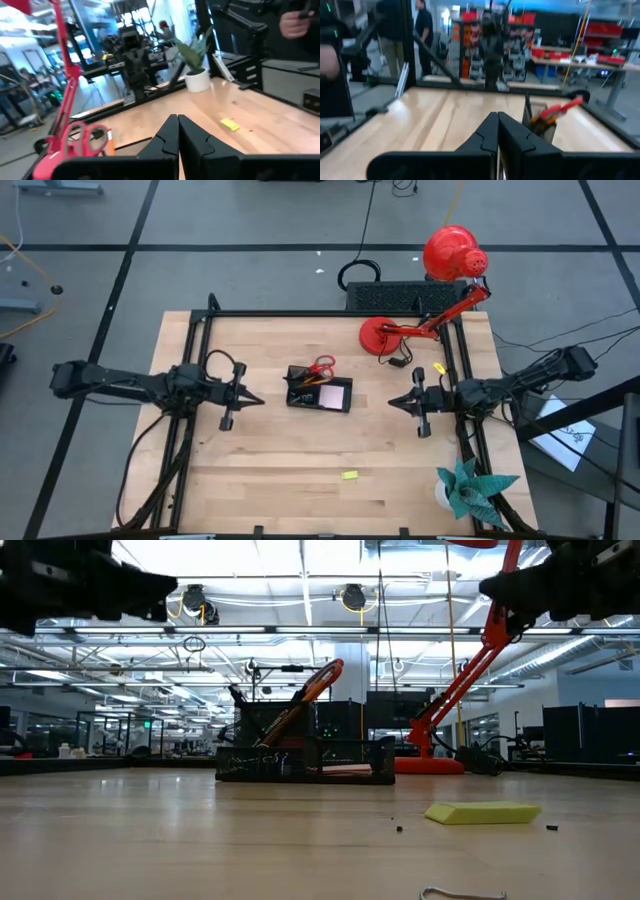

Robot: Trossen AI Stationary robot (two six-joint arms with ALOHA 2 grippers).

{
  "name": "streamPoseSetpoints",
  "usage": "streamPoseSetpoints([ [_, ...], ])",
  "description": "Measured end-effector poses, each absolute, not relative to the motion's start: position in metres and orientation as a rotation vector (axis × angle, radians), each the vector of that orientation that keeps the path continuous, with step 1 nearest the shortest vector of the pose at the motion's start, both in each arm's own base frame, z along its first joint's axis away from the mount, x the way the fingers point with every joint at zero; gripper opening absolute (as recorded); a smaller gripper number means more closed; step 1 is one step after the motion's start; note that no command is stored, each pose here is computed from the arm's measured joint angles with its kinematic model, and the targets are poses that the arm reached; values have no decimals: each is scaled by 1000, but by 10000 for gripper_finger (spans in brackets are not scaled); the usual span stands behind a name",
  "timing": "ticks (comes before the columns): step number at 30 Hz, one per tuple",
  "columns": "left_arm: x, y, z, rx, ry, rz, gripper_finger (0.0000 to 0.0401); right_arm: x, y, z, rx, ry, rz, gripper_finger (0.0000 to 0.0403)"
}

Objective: Pick and place office supplies into organizer
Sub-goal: Adjust the black desk organizer

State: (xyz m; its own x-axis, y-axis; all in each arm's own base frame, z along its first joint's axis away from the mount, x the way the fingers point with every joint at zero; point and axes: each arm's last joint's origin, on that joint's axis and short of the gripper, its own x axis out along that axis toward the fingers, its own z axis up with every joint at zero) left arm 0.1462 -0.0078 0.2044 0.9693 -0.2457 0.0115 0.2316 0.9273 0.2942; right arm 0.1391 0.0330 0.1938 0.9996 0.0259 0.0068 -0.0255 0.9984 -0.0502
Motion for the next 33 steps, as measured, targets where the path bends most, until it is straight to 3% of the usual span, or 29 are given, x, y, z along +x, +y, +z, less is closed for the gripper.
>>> streamPoseSetpoints([
  [5, 135, 3, 185, 264, -133, -163, 2, 139, 30, 193, -39, -12, 7, 0],
  [19, 134, 6, 170, 182, -43, -57, 7, 143, 32, 192, -161, -21, 49, 0],
  [33, 134, 9, 168, 315, -6, 76, 3, 204, 46, 166, -37, 274, -30, 0],
])
